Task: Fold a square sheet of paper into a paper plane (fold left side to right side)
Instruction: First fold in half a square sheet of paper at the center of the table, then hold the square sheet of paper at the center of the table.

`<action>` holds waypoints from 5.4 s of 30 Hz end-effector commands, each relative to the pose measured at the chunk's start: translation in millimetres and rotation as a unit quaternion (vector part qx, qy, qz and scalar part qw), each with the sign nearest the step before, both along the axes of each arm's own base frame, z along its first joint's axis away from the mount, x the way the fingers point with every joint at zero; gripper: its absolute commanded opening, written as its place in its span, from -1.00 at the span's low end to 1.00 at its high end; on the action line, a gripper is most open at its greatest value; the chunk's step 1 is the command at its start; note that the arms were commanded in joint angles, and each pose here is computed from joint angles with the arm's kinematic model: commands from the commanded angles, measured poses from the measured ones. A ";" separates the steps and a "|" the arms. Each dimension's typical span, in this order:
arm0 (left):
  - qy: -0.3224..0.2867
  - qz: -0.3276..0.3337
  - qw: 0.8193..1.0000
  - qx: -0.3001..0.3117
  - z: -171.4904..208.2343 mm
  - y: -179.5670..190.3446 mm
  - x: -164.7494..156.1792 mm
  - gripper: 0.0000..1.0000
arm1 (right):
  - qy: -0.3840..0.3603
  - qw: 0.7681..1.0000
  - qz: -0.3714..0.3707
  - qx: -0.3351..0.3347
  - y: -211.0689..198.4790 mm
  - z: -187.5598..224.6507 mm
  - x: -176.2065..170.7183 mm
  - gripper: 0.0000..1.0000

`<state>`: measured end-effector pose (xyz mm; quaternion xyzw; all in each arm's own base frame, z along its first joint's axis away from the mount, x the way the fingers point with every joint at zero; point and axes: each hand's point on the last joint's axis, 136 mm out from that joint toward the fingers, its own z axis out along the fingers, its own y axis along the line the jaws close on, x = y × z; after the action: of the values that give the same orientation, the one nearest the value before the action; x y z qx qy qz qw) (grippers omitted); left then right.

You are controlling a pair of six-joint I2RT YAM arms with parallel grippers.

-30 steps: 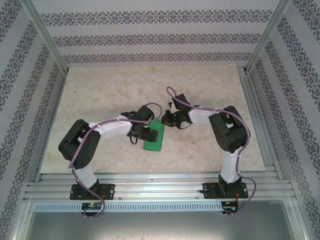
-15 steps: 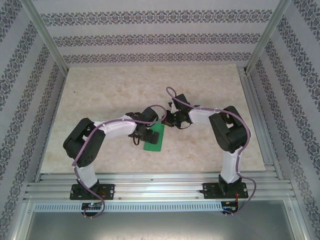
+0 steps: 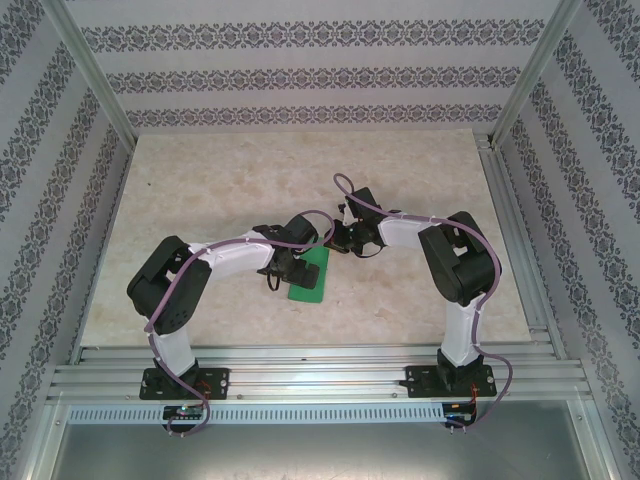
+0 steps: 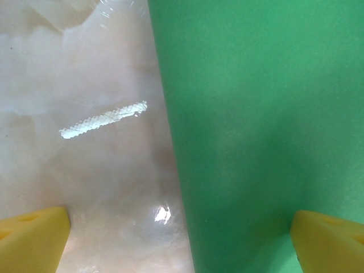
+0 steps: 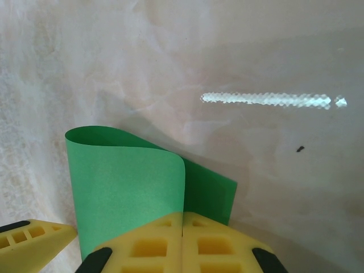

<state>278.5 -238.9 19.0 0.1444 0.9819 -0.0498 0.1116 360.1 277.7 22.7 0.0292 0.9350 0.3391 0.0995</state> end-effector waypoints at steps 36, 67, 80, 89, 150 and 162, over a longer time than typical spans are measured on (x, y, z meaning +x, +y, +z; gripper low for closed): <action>0.001 -0.004 0.999 0.032 -5.0 4.5 -2.6 0.90 | -0.001 1.000 -0.006 -0.001 -2.8 -10.7 -4.8 -0.98; 0.041 -0.015 0.993 0.111 -46.8 20.4 -34.8 0.89 | -0.019 0.999 -0.022 0.017 -5.3 11.5 6.8 -0.64; 0.049 -0.014 0.993 0.107 -49.9 18.8 -37.8 0.84 | -0.037 0.998 -0.047 0.013 -43.4 34.4 11.3 -0.64; 0.047 -0.015 0.993 0.108 -47.7 18.1 -36.0 0.84 | -0.006 0.998 -0.028 0.051 -1.7 16.1 -3.7 -0.92; 0.030 0.060 0.944 -0.322 53.1 -53.3 31.2 -0.33 | 0.056 0.995 0.013 -0.076 -2.1 -49.1 -45.9 -0.99; 0.042 0.065 0.958 -0.277 26.7 -43.2 29.1 -0.40 | 0.054 0.995 0.017 -0.086 -4.1 -48.2 -45.2 -0.99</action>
<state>300.4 -284.8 44.2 0.0339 0.9392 -0.3282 0.0949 338.0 294.2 13.3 0.0158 0.9405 0.3277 0.0885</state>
